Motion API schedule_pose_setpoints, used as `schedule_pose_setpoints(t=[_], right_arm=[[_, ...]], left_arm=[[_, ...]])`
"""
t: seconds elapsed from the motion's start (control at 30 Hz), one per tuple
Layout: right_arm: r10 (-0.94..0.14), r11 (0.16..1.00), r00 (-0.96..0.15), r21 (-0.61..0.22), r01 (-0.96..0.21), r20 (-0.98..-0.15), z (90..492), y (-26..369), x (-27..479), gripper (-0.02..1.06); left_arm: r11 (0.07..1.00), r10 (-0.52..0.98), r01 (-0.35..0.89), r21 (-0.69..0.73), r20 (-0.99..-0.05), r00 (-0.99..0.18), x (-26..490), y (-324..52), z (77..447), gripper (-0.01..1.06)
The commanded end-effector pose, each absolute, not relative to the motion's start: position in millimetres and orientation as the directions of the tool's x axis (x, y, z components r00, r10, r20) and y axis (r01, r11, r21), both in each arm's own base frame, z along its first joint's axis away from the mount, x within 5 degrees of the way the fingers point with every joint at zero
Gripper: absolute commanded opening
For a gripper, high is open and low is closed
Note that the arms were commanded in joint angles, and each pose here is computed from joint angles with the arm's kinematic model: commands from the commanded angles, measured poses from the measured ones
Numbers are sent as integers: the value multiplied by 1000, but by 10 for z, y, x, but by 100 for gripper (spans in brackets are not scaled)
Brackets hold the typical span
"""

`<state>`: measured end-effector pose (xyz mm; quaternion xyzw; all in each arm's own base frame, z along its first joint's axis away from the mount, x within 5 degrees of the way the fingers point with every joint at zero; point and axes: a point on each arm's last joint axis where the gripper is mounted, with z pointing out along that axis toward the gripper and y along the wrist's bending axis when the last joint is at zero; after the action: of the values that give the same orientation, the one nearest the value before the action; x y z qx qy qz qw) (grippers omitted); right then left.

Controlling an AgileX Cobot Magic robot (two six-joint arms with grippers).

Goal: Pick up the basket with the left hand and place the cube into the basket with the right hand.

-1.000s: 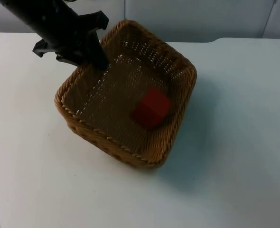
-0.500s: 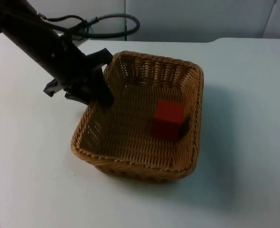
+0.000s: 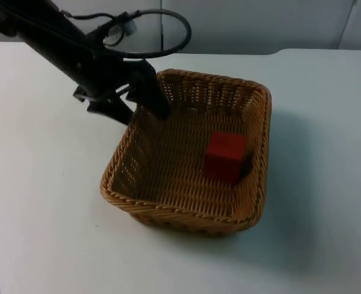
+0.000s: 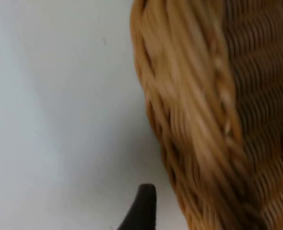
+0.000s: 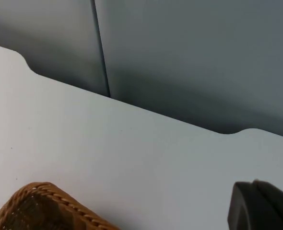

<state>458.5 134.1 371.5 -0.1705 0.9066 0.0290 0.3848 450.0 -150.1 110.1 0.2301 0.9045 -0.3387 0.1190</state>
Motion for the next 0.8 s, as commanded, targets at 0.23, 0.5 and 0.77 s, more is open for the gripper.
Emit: schedule_pose_setpoints(t=[0.23,0.5,0.77], right_arm=[[-296,951,-581,-175,-257,-758,4030,1211,4476,0],[-201,966,-376,-246,76,-905,5218,679,3608,0],[-166,962,-181,-199,185,-969,5964,289,2505,0]], left_arm=[[789,349,557,-261,-555,-755,5032,-1287,2205,46],[843,309,531,-91,-725,-615,4869,-892,3635,0],[893,257,450,28,-852,-456,4170,-430,4761,0]])
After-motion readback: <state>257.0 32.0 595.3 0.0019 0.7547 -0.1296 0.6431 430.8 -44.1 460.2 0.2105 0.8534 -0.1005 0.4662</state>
